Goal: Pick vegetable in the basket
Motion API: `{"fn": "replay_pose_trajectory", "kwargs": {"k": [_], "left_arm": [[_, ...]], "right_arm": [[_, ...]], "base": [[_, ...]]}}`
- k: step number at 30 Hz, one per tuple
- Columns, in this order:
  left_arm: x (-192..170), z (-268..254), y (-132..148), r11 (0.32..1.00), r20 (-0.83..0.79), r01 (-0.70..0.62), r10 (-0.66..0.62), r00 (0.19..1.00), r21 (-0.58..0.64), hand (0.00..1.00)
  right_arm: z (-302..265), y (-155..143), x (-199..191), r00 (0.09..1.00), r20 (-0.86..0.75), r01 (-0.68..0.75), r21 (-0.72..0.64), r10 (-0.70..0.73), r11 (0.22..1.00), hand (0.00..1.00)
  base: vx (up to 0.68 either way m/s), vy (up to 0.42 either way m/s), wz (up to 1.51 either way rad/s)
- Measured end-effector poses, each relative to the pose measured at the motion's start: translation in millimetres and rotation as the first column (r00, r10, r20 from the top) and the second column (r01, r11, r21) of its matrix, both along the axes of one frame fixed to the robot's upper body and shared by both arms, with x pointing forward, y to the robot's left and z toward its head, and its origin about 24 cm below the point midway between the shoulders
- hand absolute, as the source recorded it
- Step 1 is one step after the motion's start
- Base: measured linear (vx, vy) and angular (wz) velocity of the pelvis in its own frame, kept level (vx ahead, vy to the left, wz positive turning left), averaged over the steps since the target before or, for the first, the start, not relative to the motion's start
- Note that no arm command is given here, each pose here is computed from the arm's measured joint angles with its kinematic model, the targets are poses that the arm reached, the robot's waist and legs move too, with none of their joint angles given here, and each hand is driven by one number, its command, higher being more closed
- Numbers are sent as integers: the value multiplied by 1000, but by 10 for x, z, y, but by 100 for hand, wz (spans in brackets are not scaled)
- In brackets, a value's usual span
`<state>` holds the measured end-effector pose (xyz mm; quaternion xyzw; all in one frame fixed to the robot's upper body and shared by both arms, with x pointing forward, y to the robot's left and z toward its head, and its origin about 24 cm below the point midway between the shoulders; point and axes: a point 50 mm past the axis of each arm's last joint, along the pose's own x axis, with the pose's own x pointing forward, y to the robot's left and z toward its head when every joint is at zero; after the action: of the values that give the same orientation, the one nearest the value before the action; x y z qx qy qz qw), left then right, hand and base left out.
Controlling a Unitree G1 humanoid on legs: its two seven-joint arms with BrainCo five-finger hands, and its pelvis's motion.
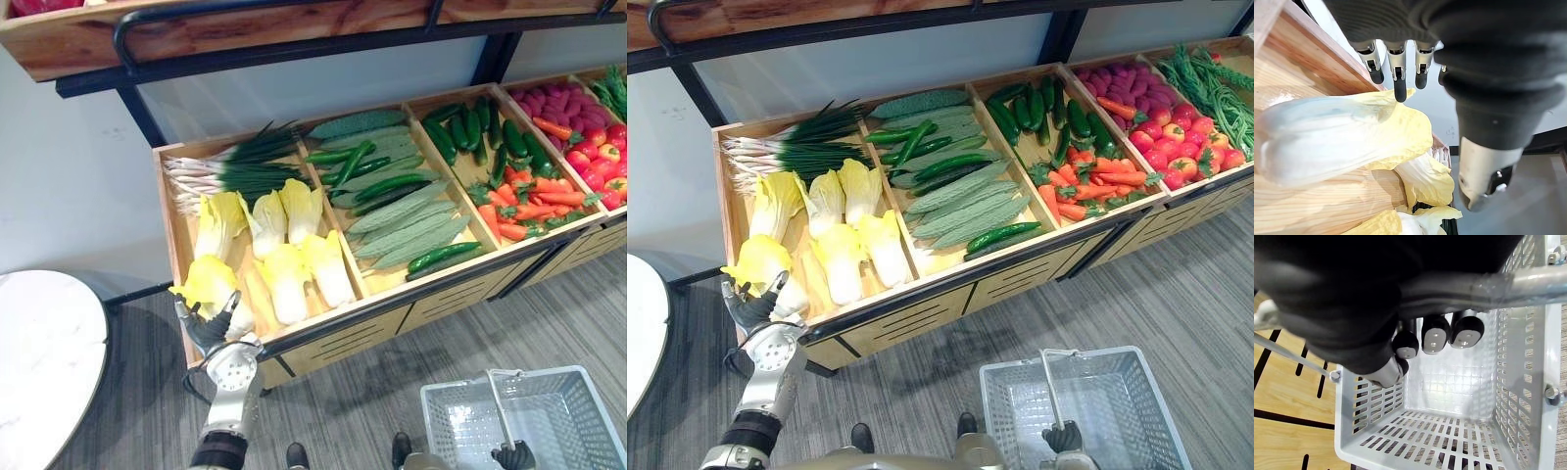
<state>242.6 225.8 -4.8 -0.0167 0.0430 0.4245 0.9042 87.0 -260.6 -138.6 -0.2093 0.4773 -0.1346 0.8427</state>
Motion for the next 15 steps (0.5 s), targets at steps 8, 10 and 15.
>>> {"fn": "replay_pose_trajectory", "kwargs": {"k": [8, 10, 15], "left_arm": [[-10, -47, -51, 1000, -37, -15, 14, 999, -20, 0], [-13, -56, -88, 999, -40, -22, 21, 999, -26, 0], [12, -3, -86, 996, -21, -90, 90, 996, -13, 0]], "right_arm": [[-6, 38, 18, 1000, 7, 3, -6, -3, 1000, 100], [-7, 40, 18, 1000, 7, 4, -4, -4, 1000, 100], [-7, 53, 51, 1000, 9, 15, 4, -15, 1000, 100]], "base": [[0, 0, 0], [0, 0, 0], [0, 0, 0]]}}
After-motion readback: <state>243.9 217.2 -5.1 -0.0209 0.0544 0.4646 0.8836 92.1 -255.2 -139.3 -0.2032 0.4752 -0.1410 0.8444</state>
